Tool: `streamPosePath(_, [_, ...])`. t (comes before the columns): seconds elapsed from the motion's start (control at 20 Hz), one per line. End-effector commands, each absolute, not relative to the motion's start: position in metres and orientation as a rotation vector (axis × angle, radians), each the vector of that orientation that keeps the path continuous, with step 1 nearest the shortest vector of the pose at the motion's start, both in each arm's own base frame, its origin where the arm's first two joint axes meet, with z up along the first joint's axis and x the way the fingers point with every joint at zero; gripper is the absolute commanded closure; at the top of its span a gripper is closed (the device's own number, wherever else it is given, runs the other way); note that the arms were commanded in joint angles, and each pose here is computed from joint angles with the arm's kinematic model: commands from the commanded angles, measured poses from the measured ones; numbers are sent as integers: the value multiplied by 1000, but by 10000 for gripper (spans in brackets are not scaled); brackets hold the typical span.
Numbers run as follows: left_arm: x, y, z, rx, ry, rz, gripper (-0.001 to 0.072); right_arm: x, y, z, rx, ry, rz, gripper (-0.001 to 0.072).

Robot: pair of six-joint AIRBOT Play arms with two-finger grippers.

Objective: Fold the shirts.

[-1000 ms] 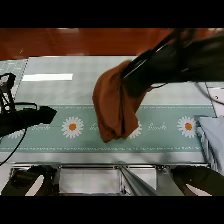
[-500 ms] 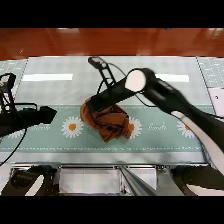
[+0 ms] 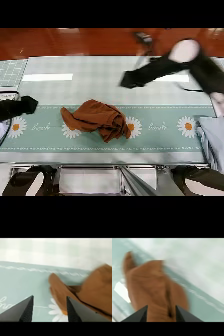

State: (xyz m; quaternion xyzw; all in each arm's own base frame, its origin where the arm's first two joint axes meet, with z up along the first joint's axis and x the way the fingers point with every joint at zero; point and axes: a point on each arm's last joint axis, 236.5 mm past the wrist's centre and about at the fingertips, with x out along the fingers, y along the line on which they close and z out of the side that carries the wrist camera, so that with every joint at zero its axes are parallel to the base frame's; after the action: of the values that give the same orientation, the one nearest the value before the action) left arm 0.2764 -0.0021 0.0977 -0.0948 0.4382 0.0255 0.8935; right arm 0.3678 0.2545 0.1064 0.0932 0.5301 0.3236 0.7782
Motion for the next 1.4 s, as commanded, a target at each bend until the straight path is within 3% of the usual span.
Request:
streamPosePath(0.0, [278, -24, 66, -539, 1037, -75, 205, 355, 129, 86, 278, 1165, 380, 310])
streamPosePath(0.1, [276, -76, 37, -771, 1117, -326, 205, 322, 101, 37, 399, 1209, 292, 310])
streamPosePath(0.15, [272, -86, 21, -829, 1177, -367, 205, 304, 93, 16, 459, 1236, 273, 310])
streamPosePath(0.3, [264, -91, -23, -919, 1366, -374, 203, 270, 84, -15, 602, 1259, 258, 310])
streamPosePath(0.45, [272, -88, -46, -936, 1419, -372, 203, 252, 80, -27, 620, 1288, 247, 310])
streamPosePath(0.7, [259, -63, -90, -743, 1607, -245, 203, 253, 80, -28, 617, 1286, 244, 311])
streamPosePath(1.1, [275, -120, -112, -598, 1586, -330, 205, 255, 79, -28, 618, 1278, 240, 311])
streamPosePath(1.15, [273, -122, -112, -594, 1590, -335, 262, 256, 78, -28, 618, 1273, 238, 311])
streamPosePath(1.2, [272, -122, -111, -585, 1594, -351, 546, 257, 78, -28, 617, 1270, 236, 311])
streamPosePath(1.25, [270, -123, -109, -556, 1591, -391, 688, 257, 77, -28, 615, 1269, 234, 311])
streamPosePath(1.35, [270, -124, -104, -543, 1595, -417, 688, 253, 79, -31, 618, 1294, 238, 311])
